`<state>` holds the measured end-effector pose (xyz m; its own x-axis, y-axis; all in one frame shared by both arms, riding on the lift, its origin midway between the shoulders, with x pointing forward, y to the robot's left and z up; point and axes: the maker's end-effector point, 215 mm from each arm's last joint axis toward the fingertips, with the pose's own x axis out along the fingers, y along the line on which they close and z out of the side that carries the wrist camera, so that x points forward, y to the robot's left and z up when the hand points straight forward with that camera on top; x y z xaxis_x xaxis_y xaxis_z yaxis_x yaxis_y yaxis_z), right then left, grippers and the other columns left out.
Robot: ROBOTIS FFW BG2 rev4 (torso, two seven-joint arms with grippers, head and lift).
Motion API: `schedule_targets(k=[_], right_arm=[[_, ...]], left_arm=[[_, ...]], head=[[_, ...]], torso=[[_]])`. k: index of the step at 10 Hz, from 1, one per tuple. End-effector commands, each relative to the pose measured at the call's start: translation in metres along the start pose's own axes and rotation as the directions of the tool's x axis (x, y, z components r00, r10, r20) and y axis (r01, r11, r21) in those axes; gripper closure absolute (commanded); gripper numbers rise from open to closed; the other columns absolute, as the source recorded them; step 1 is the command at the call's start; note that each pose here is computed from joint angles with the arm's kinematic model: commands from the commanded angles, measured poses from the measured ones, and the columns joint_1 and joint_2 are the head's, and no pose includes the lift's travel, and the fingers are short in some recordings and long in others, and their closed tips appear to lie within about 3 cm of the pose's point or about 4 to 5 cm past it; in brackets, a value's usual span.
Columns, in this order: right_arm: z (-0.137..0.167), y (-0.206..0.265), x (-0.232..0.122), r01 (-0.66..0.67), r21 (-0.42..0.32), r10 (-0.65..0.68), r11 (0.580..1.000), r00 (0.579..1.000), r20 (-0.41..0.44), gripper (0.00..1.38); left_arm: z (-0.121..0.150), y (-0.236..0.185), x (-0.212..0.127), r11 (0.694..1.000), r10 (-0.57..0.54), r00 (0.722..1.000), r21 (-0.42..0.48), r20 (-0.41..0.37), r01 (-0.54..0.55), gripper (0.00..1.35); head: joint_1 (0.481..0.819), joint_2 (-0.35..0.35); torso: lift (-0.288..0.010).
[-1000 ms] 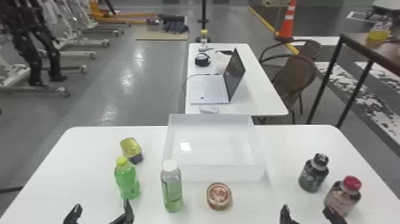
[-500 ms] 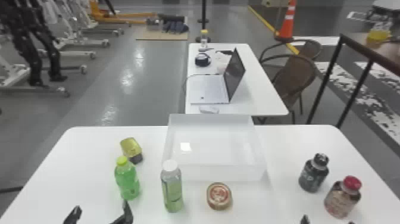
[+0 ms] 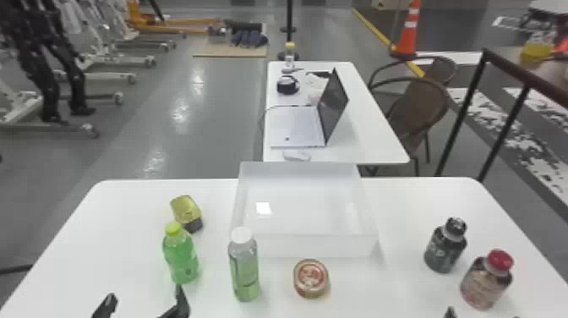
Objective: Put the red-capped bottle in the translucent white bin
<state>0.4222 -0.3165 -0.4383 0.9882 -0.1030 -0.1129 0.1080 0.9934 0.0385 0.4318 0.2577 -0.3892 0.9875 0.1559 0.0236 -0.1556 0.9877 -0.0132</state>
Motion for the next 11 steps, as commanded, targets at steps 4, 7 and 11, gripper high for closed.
schedule_targets(k=[4, 7, 11], right_arm=[[-0.023, -0.011, 0.017, -0.017, 0.010, 0.017, 1.000, 0.999, -0.039, 0.13], [-0.019, -0.029, 0.022, -0.001, -0.017, 0.000, 1.000, 0.999, -0.045, 0.13], [-0.006, -0.073, 0.034, 0.015, -0.042, -0.017, 0.999, 0.999, -0.035, 0.13]], left_arm=[[-0.002, 0.000, 0.000, 1.000, 0.002, 1.000, -0.015, -0.001, -0.002, 0.12], [-0.002, 0.000, -0.001, 1.000, 0.003, 1.000, -0.020, -0.001, -0.003, 0.12], [-0.004, 0.000, -0.001, 1.000, 0.005, 1.000, -0.027, -0.004, -0.005, 0.12]], head=[[0.549, 0.000], [0.549, 0.000], [0.549, 0.000]], torso=[[-0.100], [-0.100], [-0.100]])
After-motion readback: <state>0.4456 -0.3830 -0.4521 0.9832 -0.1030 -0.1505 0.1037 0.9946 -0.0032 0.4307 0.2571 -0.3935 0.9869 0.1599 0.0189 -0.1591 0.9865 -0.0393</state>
